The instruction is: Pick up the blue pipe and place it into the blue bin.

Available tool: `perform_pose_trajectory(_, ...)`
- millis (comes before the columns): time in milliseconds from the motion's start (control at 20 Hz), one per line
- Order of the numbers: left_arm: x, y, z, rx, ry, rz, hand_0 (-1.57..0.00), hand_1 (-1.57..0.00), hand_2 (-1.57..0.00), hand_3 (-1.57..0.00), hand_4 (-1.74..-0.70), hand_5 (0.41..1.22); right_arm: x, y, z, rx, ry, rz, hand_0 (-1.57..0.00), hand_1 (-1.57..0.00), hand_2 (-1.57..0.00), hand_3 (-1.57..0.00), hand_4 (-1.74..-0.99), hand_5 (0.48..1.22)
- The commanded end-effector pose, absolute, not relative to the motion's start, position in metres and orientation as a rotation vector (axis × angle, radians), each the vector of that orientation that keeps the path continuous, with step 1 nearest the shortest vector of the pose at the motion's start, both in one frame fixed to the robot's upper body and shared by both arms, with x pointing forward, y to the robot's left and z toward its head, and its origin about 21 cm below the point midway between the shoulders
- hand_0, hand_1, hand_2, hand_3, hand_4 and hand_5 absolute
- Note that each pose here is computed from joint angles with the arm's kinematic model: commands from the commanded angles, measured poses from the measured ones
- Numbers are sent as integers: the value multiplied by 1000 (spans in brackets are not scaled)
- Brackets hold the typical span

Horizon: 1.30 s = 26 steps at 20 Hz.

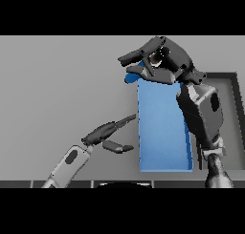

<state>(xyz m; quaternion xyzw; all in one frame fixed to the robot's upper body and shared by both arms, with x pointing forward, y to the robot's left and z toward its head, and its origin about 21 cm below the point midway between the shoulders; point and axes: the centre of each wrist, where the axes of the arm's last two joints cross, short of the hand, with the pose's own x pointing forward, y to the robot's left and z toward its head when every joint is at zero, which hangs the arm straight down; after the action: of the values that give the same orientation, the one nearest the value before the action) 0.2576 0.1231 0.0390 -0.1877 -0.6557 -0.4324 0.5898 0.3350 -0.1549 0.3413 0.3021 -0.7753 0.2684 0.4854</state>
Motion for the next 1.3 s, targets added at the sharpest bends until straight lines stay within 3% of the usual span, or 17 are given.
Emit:
perform_pose_trajectory(0, 256, 125, 39, -446, -1531, -1003, 1, 1, 1, 1, -907, 491, 344, -164, 341, 694, -1871, 605, -1571, -1571, -1571, -1571, -1735, 1131)
perform_pose_trajectory(250, 261, 128, 44, -426, -1520, -986, 1, 1, 1, 1, -902, 489, 380, -214, 290, 455, -1722, 426, -1571, -1571, -1571, -1571, -1739, 1120)
perform_pose_trajectory(750, 260, 126, 39, -427, -1524, -986, 1, 1, 1, 1, -881, 463, 371, -251, 159, 256, -1282, 274, -1571, -1571, -1571, -1571, -1741, 1122)
perform_pose_trajectory(950, 259, 126, 39, -434, -1517, -977, 1, 1, 1, 1, -884, 460, 359, -256, 118, 204, -1105, 308, -1571, -1571, -1571, -1571, -1591, 1114)
perform_pose_trajectory(1000, 259, 127, 39, -435, -1515, -976, 1, 1, 1, 1, -885, 457, 356, -256, 110, 183, -1056, 311, -1571, -1571, -1571, -1330, -1599, 1110)
perform_pose_trajectory(1050, 260, 127, 39, -426, -1509, -978, 1, 1, 1, 1, -886, 455, 356, -252, 106, 174, -1027, 289, -1563, -1459, -1393, -1122, -1547, 1133)
perform_pose_trajectory(1150, 260, 122, 42, -431, -1511, -981, 1, 1, 1, 1, -885, 454, 360, -252, 105, 170, -977, 240, -1045, -933, -891, -718, -1455, 1164)
perform_pose_trajectory(1250, 260, 124, 41, -428, -1514, -980, 1, 1, 1, 1, -886, 454, 362, -247, 100, 167, -940, 222, -668, -597, -570, -459, -1338, 1157)
